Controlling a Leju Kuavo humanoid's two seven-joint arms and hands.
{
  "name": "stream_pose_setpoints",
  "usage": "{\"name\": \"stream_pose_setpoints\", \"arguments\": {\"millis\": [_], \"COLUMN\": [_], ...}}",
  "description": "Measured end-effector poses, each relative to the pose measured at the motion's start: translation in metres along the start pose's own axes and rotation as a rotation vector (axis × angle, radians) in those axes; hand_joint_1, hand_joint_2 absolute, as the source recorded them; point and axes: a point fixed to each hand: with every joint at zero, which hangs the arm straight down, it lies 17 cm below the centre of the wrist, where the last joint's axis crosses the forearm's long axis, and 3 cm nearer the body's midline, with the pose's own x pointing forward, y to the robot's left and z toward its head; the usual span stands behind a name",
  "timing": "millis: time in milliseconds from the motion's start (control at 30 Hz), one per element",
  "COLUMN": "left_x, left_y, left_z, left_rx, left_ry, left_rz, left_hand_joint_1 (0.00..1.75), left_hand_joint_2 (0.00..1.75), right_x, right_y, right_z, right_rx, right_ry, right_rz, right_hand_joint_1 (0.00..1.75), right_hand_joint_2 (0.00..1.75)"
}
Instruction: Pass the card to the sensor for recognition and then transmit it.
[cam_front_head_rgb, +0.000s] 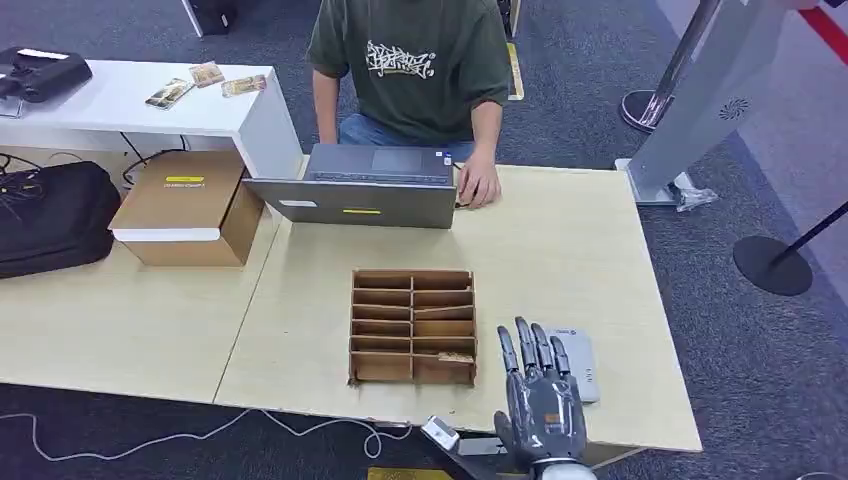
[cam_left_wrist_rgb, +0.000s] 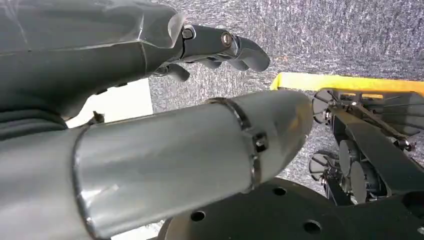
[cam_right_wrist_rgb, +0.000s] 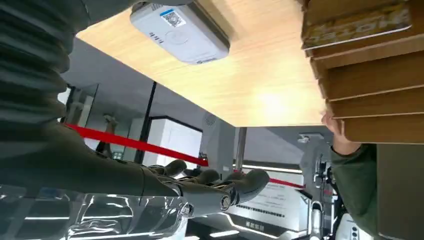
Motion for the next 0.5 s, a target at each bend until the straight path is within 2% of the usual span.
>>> {"name": "stream_pose_setpoints", "arguments": {"millis": [500], "left_x": [0.001], "left_y": [-0.002], "left_z": [0.000], "left_rx": [-0.002], "left_ry": [0.000], "left_rz": [0.001], "left_hand_joint_1": [0.00], "left_hand_joint_2": [0.00], "right_x": [0.023], "right_y": [0.004], "right_z": [-0.018], "right_rx": [-0.016], "right_ry": [-0.015], "right_rz": [-0.110], "right_hand_joint_1": [0.00], "right_hand_joint_2": [1.75]}}
